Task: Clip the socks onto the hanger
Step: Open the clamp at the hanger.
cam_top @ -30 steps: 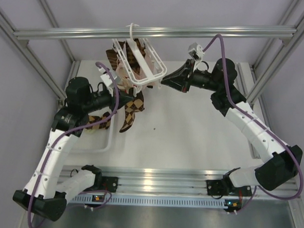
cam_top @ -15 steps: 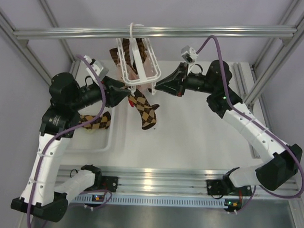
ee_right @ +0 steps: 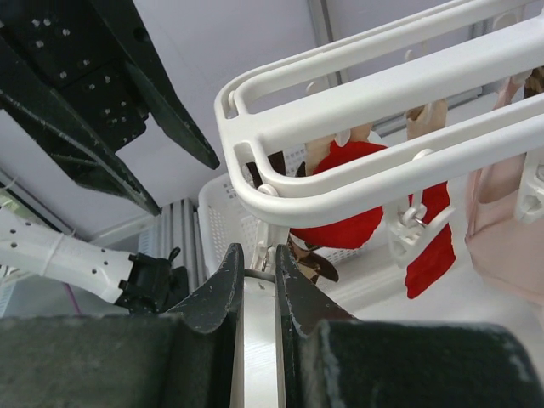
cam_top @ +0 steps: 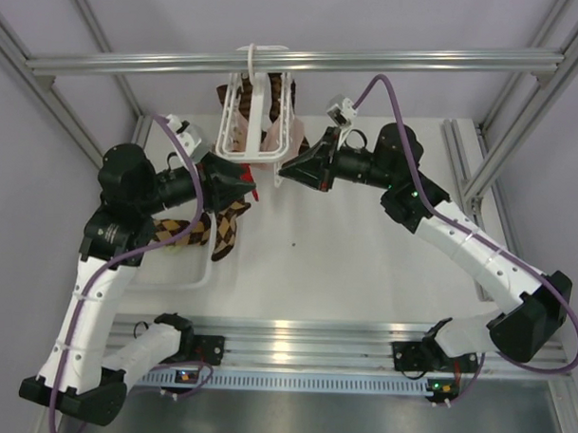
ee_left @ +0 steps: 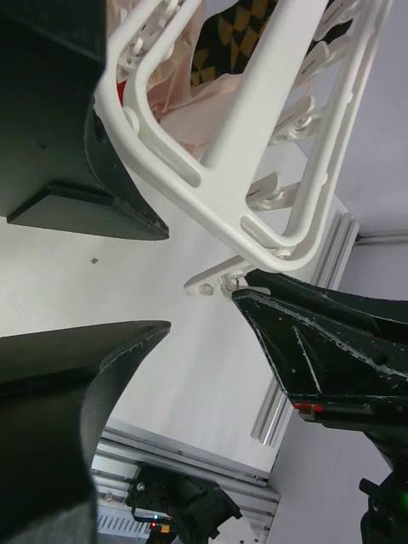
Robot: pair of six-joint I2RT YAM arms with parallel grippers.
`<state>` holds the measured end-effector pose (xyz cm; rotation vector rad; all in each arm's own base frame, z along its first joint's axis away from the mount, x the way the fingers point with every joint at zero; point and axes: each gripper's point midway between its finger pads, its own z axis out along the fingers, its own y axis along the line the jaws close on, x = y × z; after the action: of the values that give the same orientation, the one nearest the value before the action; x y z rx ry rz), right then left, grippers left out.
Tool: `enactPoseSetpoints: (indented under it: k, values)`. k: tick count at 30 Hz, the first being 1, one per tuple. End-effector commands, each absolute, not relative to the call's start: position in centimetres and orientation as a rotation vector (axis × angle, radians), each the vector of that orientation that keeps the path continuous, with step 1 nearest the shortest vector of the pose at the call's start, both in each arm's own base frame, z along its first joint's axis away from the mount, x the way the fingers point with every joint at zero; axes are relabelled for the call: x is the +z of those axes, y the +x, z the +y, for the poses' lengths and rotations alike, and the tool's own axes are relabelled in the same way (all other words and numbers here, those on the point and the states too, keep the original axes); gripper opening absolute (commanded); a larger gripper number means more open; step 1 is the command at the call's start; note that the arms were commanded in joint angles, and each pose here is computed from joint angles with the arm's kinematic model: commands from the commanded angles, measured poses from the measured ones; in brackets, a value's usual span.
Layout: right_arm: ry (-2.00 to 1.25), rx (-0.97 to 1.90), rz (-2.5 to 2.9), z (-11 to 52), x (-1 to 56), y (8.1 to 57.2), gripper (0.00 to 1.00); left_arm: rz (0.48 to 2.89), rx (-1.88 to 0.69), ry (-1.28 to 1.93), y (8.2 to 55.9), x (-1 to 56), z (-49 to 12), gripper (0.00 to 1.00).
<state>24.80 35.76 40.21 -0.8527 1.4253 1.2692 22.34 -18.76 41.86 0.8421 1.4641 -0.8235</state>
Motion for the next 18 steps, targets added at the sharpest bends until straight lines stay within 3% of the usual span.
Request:
enactPoseSetpoints:
  k: [1,8,18]
  values:
    - [-0.751,1.221,1.399,35.6,43.1,25.0,0.0,1.407,-0.775,0.784,22.8,42.7,-18.5,0.47]
    - [-0.679,1.228,1.424,36.5,43.5,25.3,0.0,1.393,-0.726,0.723,23.8,40.8,-19.1,0.49]
    - [-0.654,1.218,1.459,37.7,43.3,25.2,0.0,1.357,-0.674,0.632,26.5,40.0,-20.0,0.6]
